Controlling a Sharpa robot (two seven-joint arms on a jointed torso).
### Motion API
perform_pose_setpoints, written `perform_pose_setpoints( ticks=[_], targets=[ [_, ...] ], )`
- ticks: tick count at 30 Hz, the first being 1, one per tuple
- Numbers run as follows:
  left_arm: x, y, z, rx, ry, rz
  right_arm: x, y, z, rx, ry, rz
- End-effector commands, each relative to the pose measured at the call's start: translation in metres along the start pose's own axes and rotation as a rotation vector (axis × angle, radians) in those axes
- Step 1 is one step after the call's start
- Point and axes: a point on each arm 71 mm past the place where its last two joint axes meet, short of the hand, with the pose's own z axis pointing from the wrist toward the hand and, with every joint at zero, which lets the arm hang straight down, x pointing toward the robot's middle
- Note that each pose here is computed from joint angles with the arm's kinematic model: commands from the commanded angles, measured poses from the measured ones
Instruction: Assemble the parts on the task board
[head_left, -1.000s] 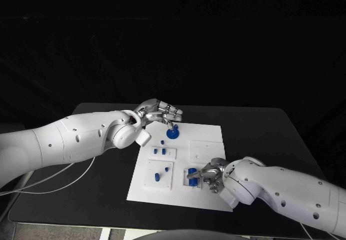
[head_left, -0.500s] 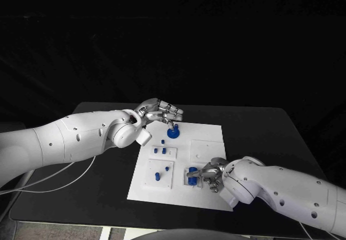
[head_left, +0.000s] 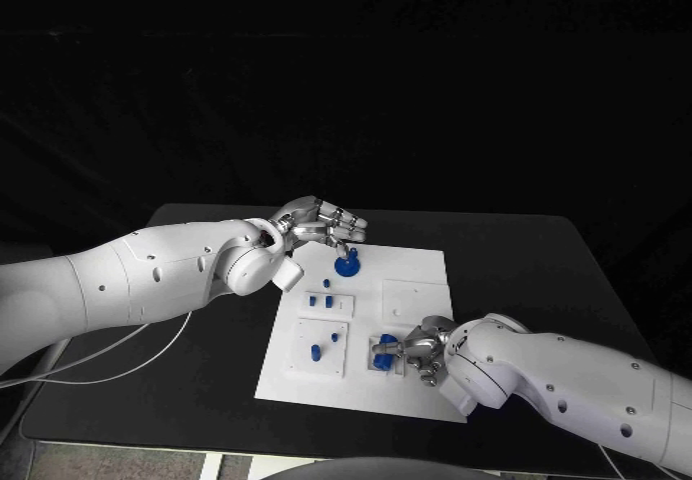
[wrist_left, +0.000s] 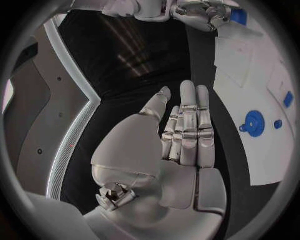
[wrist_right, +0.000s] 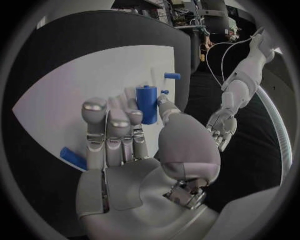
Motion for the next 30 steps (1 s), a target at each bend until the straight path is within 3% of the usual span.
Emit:
perform_pose_setpoints(
  ticks=[1,30],
  targets=[
    [0.0020,-0.0019,0.0003,0.015,0.016,-0.012,0.0020,-0.0016,0.0006,0.005,0.009,-0.028],
    [0.0013,-0.0017,-0.0002,0.013,0.015,-0.012,0.0019,0.0005,-0.0010,-0.021,-0.023,-0.085]
  ],
)
